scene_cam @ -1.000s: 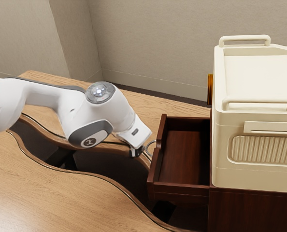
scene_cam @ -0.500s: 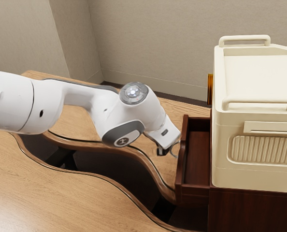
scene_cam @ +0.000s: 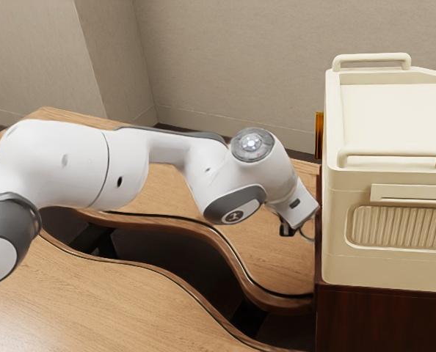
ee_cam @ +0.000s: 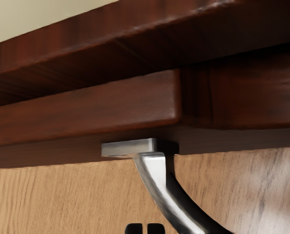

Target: Push the drawer handle with one arm to close the drawer

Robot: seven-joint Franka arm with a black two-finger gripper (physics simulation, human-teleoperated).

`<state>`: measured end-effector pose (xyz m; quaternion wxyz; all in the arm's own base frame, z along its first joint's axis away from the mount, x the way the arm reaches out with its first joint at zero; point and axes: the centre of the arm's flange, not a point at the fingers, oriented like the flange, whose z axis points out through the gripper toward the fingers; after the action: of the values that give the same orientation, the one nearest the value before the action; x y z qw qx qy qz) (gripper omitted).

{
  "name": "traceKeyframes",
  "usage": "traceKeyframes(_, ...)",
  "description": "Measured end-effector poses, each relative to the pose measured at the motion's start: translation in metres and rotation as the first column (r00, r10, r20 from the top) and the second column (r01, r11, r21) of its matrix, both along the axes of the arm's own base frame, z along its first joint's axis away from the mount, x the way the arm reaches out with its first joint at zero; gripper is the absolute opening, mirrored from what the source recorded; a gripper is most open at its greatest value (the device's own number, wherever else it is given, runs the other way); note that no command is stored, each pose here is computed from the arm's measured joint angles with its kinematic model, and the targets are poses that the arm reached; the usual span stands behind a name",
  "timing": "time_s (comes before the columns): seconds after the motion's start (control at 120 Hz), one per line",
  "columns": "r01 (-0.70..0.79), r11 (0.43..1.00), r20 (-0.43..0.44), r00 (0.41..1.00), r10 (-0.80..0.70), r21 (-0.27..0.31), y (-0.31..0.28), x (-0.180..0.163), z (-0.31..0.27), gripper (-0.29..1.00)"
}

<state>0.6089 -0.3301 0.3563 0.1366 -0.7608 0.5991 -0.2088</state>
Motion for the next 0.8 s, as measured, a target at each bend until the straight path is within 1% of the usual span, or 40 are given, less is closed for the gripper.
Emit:
traceKeyframes(0.025, 0.006, 1.0, 0.001, 1.0, -0.006, 0.0, -0.003, 0.001, 0.0, -0.08)
traceKeyframes(0.133, 0.083, 0.996, 0.009, 0.997, -0.083, 0.032, -0.005, 0.008, 0.003, -0.08)
traceKeyframes(0.167, 0.075, 0.997, -0.007, 0.997, -0.075, 0.021, -0.004, 0.007, -0.002, -0.08)
traceKeyframes(0.217, 0.03, 1.0, -0.048, 0.998, -0.03, -0.01, 0.008, 0.001, -0.012, -0.08)
traceKeyframes(0.283, -0.053, 0.997, -0.088, 0.995, 0.048, -0.05, 0.04, -0.006, -0.013, -0.08)
traceKeyframes(0.333, -0.194, 0.972, -0.112, 0.977, 0.18, -0.134, 0.101, -0.022, 0.022, -0.07)
traceKeyframes(0.358, -0.265, 0.946, -0.109, 0.963, 0.248, -0.189, 0.132, -0.029, 0.055, -0.02)
traceKeyframes(0.4, -0.391, 0.874, -0.091, 0.92, 0.381, -0.288, 0.197, -0.036, 0.119, 0.07)
traceKeyframes(0.425, -0.468, 0.814, -0.086, 0.879, 0.469, -0.345, 0.237, -0.039, 0.163, 0.13)
traceKeyframes(0.45, -0.543, 0.741, -0.089, 0.825, 0.558, -0.394, 0.278, -0.039, 0.209, 0.19)
traceKeyframes(0.492, -0.662, 0.606, -0.123, 0.713, 0.69, -0.441, 0.346, -0.049, 0.27, 0.28)
traceKeyframes(0.533, -0.756, 0.465, -0.172, 0.59, 0.789, -0.461, 0.405, -0.073, 0.312, 0.36)
traceKeyframes(0.55, -0.786, 0.416, -0.19, 0.543, 0.818, -0.458, 0.421, -0.081, 0.322, 0.38)
traceKeyframes(0.583, -0.847, 0.311, -0.24, 0.44, 0.865, -0.431, 0.451, -0.097, 0.325, 0.43)
traceKeyframes(0.608, -0.884, 0.242, -0.281, 0.37, 0.886, -0.399, 0.466, -0.105, 0.319, 0.46)
traceKeyframes(0.642, -0.924, 0.166, -0.336, 0.286, 0.897, -0.344, 0.475, -0.112, 0.3, 0.5)
traceKeyframes(0.7, -0.96, 0.06, -0.401, 0.171, 0.9, -0.275, 0.479, -0.123, 0.282, 0.55)
traceKeyframes(0.8, -0.978, -0.085, -0.463, 0.014, 0.886, -0.192, 0.48, -0.133, 0.265, 0.6)
